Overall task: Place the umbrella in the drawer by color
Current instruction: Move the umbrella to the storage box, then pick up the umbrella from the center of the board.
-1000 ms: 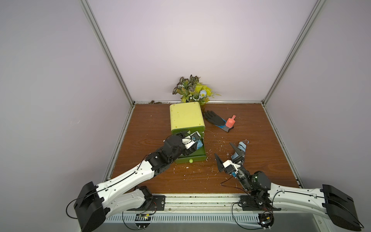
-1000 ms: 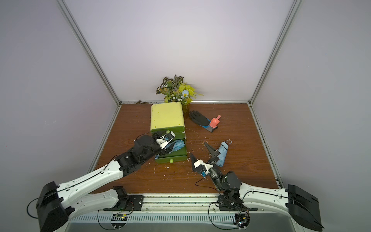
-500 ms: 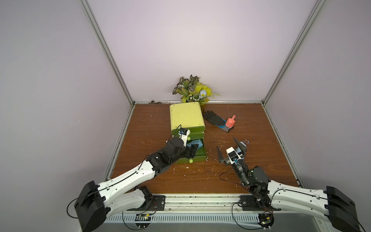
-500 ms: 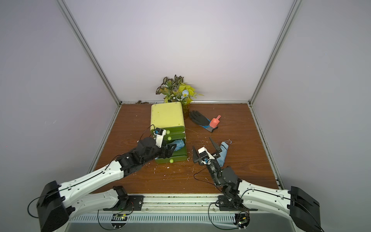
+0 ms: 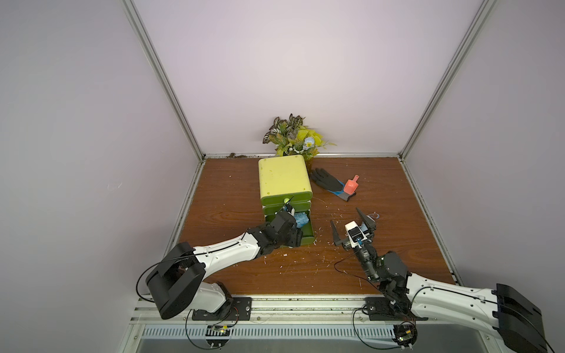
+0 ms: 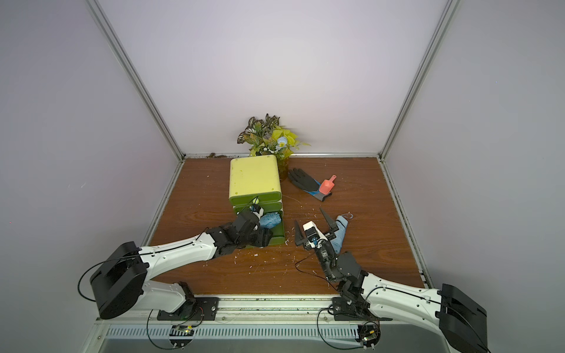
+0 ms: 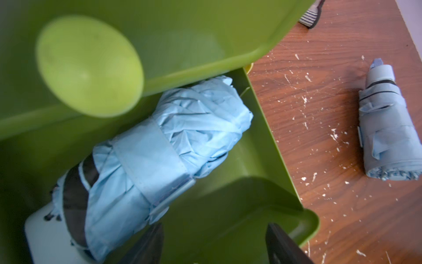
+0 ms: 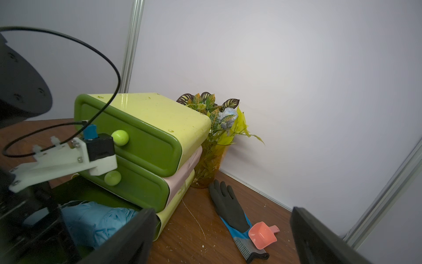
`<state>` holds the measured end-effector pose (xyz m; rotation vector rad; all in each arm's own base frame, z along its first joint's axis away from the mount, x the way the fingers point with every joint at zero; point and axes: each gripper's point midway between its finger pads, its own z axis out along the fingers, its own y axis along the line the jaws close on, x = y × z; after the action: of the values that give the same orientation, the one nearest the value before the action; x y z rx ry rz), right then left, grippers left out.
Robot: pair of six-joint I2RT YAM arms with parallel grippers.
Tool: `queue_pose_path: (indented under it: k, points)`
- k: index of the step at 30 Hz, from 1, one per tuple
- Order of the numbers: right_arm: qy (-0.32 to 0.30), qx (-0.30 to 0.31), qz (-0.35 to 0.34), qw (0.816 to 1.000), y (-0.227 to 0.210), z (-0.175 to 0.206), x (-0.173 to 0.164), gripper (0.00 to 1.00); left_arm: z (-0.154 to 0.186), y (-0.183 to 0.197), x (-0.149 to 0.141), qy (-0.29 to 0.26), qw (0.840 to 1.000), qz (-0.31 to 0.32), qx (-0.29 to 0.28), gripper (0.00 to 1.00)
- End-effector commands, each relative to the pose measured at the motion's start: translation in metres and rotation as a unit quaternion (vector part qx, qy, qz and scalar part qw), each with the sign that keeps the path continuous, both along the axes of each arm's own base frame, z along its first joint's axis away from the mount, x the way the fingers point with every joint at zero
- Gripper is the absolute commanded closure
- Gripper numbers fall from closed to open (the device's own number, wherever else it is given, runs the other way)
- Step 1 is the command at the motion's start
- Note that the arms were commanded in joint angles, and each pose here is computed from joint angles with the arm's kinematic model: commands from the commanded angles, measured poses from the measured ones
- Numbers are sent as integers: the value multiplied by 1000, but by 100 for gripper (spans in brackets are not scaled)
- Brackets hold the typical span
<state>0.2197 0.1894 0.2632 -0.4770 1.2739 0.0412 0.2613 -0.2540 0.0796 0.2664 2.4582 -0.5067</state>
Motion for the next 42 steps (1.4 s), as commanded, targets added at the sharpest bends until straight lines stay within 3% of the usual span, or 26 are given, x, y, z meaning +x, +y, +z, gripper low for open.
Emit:
queue_pose_path:
  k: [1,5,14,20,23,26,32,36,39,42]
  points:
    - [-9,32,-1,999,-3,14,0,1,-22,18,6,3,998,29,51,25]
    - [-10,34,2,999,-4,14,-1,1,-29,26,23,-9,995,44,86,23]
    - [-10,34,3,999,-4,14,-2,1,-9,33,53,-71,985,76,135,17]
    - [1,56,-6,998,-8,12,2,1,17,-8,39,-77,997,10,19,18]
    - [39,112,-34,992,-20,7,13,1,49,-23,30,-96,994,-16,-46,18]
    - [129,186,-64,972,-32,-12,27,1,84,-29,19,-119,987,-38,-98,18]
    - [289,247,-117,918,-63,-68,43,1,154,-11,-9,-177,970,-64,-155,15]
    - [346,232,-136,899,-73,-114,40,1,190,18,-25,-237,960,-74,-131,11]
    - [401,230,-158,873,-80,-142,36,1,207,46,-33,-273,956,-61,-93,4]
    - [443,225,-166,852,-83,-164,35,1,223,61,-44,-298,947,-56,-104,0]
